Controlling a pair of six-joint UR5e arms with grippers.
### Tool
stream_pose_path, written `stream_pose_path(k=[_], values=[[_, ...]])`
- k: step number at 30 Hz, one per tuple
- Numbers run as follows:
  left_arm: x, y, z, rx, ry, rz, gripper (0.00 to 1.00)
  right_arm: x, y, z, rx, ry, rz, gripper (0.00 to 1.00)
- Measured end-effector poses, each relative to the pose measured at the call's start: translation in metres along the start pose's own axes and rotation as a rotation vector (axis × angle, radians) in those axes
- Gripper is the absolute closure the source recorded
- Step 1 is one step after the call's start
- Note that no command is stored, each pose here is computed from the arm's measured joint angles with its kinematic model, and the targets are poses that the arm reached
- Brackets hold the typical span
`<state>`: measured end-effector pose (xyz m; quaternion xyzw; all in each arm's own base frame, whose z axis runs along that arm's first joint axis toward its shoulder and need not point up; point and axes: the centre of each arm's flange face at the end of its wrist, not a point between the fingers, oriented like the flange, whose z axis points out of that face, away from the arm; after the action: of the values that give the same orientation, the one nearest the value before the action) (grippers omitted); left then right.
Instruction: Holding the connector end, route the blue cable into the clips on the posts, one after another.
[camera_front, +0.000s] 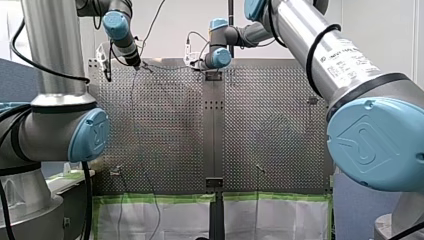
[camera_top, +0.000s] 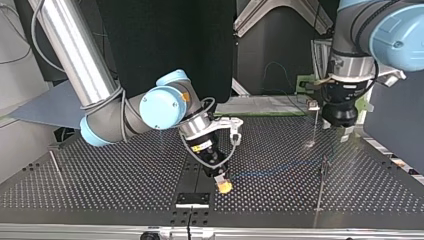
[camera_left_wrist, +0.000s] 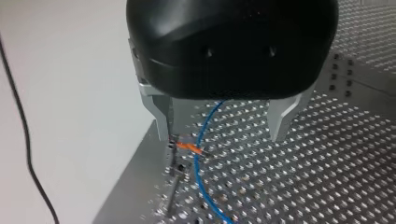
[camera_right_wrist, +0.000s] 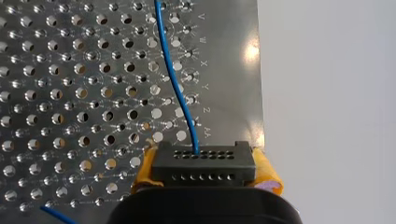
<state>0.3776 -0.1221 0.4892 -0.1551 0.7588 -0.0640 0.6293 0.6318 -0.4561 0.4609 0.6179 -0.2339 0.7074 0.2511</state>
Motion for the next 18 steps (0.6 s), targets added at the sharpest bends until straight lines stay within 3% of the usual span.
stream_pose_path(k=[3,8,18], values=[[0.001,0.000,-0.002,-0.016,0.004,0.034,0.00,0.000,0.000,0.000,0.002,0.000,0.006,1.00],[0.000,-0.004,0.000,-0.006,-0.017,0.085,0.00,0.000,0.000,0.000,0.007,0.000,0.010,1.00],[0.000,-0.014,0.018,0.071,-0.078,0.185,0.00,0.000,-0.001,0.001,0.019,0.003,0.010,1.00]])
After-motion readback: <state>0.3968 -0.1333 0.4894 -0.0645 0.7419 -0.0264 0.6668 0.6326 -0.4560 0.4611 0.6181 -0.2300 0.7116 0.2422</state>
